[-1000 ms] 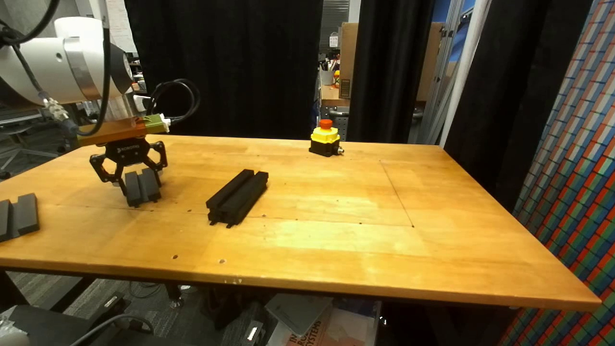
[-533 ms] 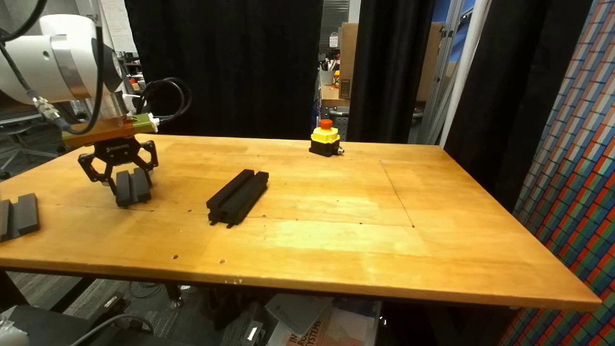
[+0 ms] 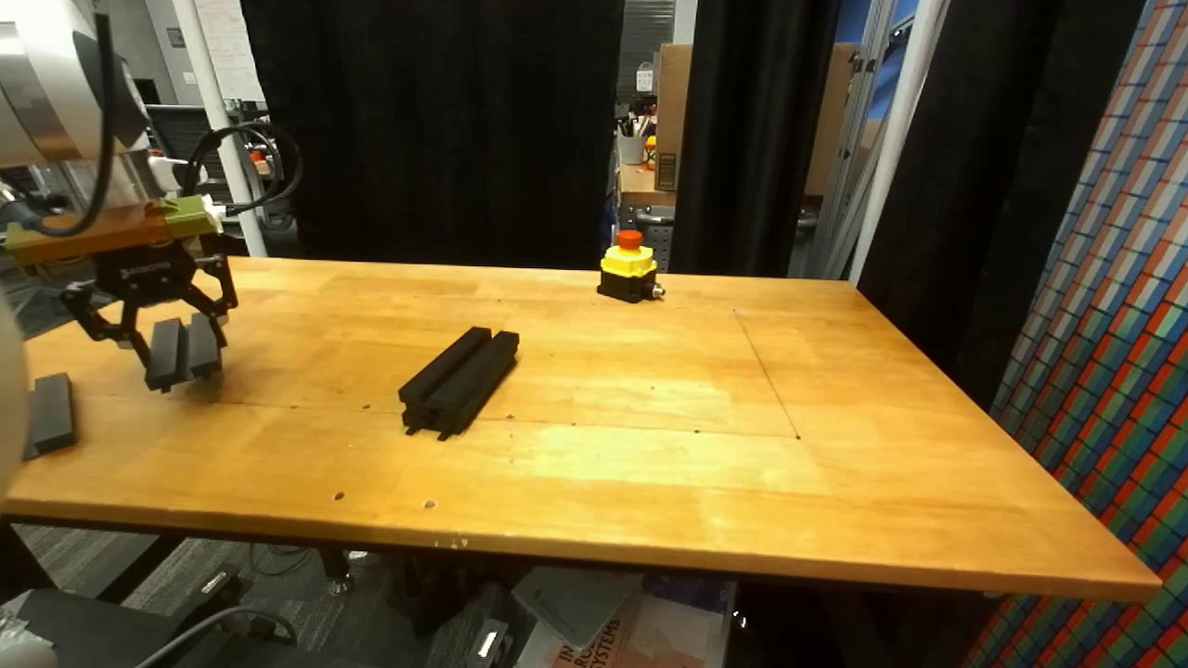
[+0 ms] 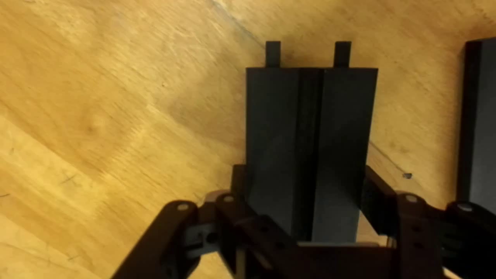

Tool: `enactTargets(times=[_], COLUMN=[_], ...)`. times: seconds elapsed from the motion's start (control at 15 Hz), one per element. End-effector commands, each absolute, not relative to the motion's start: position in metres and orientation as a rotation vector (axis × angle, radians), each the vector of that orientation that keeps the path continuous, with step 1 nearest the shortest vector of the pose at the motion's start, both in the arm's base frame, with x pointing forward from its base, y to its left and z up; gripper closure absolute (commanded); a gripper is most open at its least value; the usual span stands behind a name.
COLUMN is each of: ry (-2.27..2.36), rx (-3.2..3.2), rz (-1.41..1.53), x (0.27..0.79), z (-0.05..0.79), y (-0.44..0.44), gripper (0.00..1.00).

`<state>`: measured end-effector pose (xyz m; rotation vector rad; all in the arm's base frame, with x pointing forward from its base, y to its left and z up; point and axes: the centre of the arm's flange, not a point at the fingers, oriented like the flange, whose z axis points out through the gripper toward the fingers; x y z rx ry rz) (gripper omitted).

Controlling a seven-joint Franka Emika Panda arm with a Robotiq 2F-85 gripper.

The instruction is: Pile up all the black objects on the table

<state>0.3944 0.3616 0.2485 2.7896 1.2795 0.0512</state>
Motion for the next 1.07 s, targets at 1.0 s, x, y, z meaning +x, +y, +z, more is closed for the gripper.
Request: enactTargets(times=[1.0], ry=[1.438], rx=[2.772], rz=[-0.039], x=[0.296], z=[0.256], y=[0.422], gripper=[0.55])
